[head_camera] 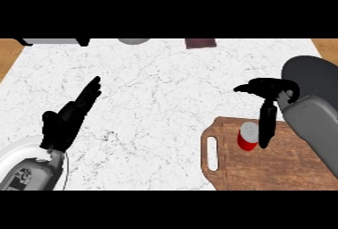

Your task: Pick the can from the cutting board and place it in the pan

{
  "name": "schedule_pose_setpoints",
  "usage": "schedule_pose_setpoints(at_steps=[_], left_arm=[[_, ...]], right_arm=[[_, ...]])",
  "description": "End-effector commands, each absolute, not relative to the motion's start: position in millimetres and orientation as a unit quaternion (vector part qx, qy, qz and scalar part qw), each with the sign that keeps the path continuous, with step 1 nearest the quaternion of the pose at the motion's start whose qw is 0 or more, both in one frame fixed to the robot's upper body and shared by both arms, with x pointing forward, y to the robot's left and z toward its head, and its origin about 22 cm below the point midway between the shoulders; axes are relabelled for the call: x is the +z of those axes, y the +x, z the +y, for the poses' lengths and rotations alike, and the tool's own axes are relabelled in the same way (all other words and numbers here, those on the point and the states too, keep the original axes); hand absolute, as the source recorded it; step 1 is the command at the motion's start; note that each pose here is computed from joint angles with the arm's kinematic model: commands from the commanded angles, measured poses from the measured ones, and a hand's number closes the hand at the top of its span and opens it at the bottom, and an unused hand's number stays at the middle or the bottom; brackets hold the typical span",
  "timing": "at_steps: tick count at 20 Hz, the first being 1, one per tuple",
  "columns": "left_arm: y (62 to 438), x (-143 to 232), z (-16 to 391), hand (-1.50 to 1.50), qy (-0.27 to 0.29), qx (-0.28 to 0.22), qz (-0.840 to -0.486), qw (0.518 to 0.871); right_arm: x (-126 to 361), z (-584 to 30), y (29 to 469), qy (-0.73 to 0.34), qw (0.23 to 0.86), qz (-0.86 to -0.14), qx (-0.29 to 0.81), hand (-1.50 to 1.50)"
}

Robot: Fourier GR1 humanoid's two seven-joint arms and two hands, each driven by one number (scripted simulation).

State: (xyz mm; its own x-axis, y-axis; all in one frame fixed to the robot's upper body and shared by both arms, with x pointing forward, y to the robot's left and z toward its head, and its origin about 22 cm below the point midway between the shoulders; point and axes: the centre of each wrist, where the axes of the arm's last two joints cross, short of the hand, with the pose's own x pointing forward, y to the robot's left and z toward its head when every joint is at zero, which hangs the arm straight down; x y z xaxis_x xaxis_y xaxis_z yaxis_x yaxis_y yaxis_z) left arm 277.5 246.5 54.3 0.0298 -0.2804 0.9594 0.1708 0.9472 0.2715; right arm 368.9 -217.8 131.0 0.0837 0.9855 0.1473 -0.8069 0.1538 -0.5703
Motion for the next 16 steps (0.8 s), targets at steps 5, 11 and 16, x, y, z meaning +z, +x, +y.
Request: schedule_pose_setpoints(at_steps=[5, 11, 16], left_arm=[[271, 46, 251, 0.00, 0.038, -0.160, -0.675, 0.720], [270, 48, 252, 0.00, 0.038, -0.161, -0.681, 0.714], [284, 57, 252, 0.00, 0.047, -0.150, -0.672, 0.723]], right_arm=[[126, -197, 360, -0.222, 0.702, -0.185, 0.651, -1.50], [123, -201, 351, -0.232, 0.701, -0.177, 0.651, -1.50], [114, -206, 334, -0.240, 0.688, -0.183, 0.660, -1.50]])
